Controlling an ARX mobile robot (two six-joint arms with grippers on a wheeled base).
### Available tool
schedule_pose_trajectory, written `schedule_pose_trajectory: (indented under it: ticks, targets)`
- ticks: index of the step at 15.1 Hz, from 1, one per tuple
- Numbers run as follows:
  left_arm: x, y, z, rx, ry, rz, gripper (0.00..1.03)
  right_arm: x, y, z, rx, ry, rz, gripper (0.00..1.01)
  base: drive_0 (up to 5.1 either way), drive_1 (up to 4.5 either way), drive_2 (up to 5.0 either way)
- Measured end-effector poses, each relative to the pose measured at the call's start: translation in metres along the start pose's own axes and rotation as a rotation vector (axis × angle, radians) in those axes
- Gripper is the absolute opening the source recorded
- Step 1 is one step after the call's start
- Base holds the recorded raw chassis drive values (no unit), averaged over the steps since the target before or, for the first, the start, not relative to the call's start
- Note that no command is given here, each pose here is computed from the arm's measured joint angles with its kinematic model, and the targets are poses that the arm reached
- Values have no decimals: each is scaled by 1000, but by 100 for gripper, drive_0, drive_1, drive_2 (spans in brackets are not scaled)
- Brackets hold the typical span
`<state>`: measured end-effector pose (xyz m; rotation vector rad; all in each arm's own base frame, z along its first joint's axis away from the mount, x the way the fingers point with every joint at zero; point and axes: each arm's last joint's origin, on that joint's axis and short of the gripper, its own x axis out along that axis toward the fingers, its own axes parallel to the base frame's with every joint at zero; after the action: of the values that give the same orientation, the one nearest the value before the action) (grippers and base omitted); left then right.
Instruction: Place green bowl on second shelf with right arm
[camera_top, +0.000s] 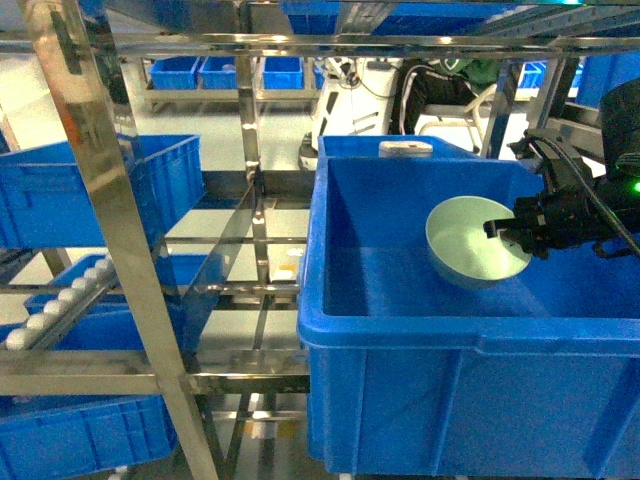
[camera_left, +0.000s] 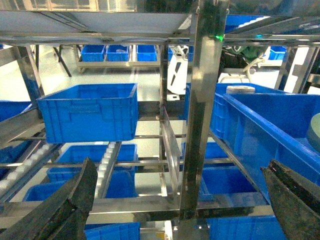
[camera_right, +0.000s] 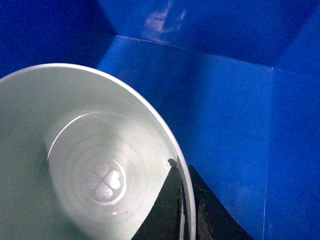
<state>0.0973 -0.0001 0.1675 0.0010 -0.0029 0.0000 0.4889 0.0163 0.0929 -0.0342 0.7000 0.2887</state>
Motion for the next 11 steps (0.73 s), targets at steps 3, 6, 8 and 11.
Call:
schedule_pose_trajectory:
  ticks: [3,6,8,11]
  targets:
    - [0,0,0,0,0,0,98,5,0,5,11,-4,28,20,0,0,0]
    - [0,0,0,0,0,0,98,5,9,10,-6,-59,43,59,0,0,0]
    - [0,0,0,0,0,0,98,-14,20,10,-27,-110,31,86,0,0,0]
    - [0,0,0,0,0,0,98,-56,39,0,-69,-192,25,98,0,0,0]
